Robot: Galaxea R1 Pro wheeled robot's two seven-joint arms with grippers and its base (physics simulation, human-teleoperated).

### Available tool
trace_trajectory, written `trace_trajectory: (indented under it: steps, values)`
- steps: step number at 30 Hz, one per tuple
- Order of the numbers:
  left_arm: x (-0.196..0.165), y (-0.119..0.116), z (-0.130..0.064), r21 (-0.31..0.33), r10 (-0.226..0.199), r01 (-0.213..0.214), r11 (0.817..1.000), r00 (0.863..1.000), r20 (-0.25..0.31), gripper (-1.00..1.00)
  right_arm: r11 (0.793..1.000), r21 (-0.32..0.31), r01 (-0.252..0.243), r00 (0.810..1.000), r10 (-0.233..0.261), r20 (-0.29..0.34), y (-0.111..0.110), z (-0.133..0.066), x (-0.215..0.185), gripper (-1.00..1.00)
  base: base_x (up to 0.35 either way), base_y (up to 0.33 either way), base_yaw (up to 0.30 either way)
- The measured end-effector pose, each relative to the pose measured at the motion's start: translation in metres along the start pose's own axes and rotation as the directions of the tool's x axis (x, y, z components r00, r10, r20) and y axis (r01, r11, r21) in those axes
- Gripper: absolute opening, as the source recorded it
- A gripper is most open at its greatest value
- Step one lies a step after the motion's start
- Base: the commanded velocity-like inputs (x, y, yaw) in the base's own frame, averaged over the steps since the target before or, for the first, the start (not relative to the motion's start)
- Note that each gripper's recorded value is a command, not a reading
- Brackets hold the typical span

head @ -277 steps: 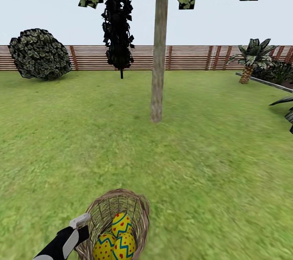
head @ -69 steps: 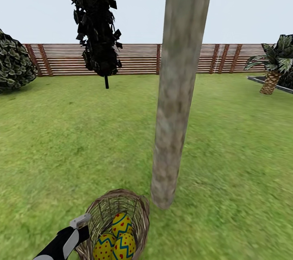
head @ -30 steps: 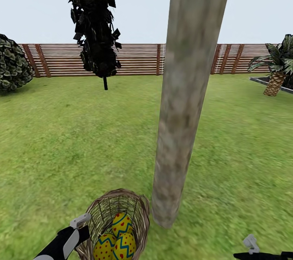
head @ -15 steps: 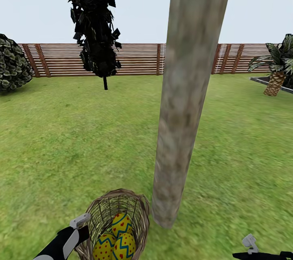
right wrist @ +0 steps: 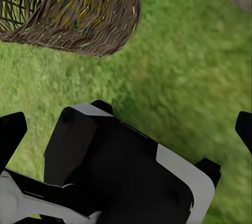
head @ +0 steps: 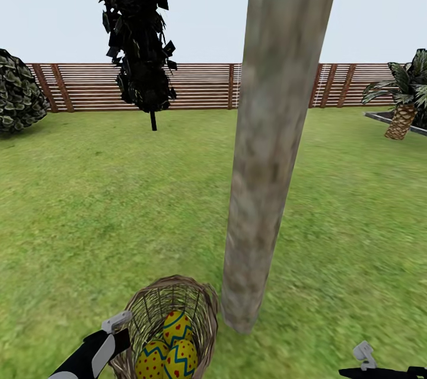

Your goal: Take the three Easter eggs out of the wicker basket on the lawn in the garden, then place them on the lawn next to a single tree (choose any tree) so that all three eggs are next to the same tree and none are left in the basket.

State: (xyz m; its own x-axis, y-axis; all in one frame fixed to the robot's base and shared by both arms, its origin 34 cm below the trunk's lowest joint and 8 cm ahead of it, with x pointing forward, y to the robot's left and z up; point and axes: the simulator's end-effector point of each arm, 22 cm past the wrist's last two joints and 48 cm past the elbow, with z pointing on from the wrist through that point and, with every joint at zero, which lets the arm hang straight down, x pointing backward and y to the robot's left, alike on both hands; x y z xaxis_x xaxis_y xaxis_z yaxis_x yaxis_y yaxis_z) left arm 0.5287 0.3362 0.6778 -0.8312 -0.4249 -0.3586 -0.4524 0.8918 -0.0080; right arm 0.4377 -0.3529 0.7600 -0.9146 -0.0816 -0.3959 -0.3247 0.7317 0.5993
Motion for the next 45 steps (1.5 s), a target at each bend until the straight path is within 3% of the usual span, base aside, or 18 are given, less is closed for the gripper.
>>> trace_trajectory:
  steps: [32,45]
  values:
    - [0.004,-0.004,0.033,0.001,-0.002,0.002,1.0,1.0,0.001,-1.0,1.0,-0.002,0.003,1.0,-0.003,-0.008,-0.021,0.028,0.009,1.0,0.0,0.0,0.0]
    - [0.006,-0.006,0.048,0.003,-0.001,0.001,1.0,1.0,0.002,-1.0,0.999,-0.023,-0.03,0.999,0.03,-0.026,-0.025,0.046,0.026,1.0,0.0,0.0,0.0]
